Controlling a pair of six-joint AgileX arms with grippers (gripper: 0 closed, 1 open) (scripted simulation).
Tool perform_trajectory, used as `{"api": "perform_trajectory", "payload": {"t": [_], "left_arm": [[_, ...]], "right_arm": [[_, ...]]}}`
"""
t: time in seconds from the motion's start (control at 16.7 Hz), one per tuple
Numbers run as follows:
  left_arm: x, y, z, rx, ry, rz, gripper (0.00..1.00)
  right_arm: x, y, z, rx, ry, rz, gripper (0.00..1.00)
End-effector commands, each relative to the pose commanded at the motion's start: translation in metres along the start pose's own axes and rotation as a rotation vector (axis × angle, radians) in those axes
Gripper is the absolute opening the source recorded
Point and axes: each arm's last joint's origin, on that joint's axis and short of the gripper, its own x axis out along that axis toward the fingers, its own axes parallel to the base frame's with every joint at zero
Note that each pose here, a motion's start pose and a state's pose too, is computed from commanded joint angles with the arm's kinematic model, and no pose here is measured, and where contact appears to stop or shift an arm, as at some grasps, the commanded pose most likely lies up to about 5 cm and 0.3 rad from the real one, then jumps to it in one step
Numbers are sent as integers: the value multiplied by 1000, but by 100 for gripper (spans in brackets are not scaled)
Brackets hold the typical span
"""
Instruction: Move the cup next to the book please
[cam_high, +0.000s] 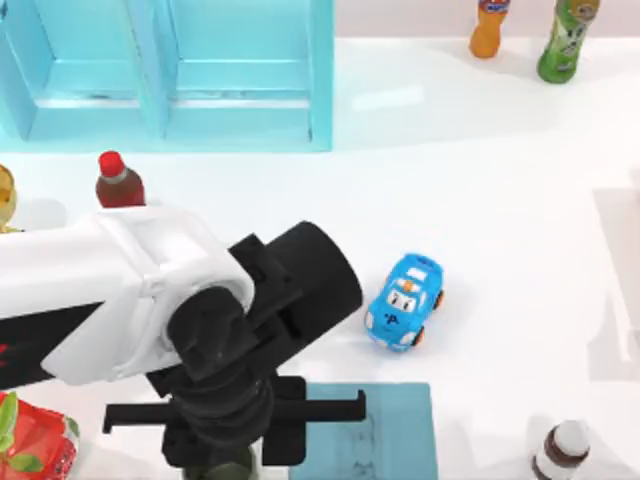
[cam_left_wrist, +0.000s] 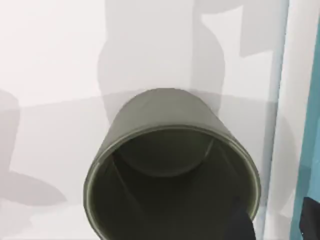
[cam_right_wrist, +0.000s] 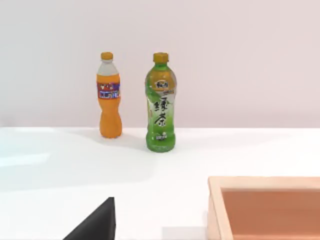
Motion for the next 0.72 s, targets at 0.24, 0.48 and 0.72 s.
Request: {"api": "perform_trajectory", "payload": {"t": [0.24, 0.48, 0.72], "left_arm": [[0, 0, 0, 0, 0, 0, 83], [0, 0, 0, 0, 0, 0, 100], [0, 0, 0, 0, 0, 0, 100]], "right_arm": [[0, 0, 0, 0, 0, 0, 100], [0, 0, 0, 0, 0, 0, 100], [0, 0, 0, 0, 0, 0, 100]]}}
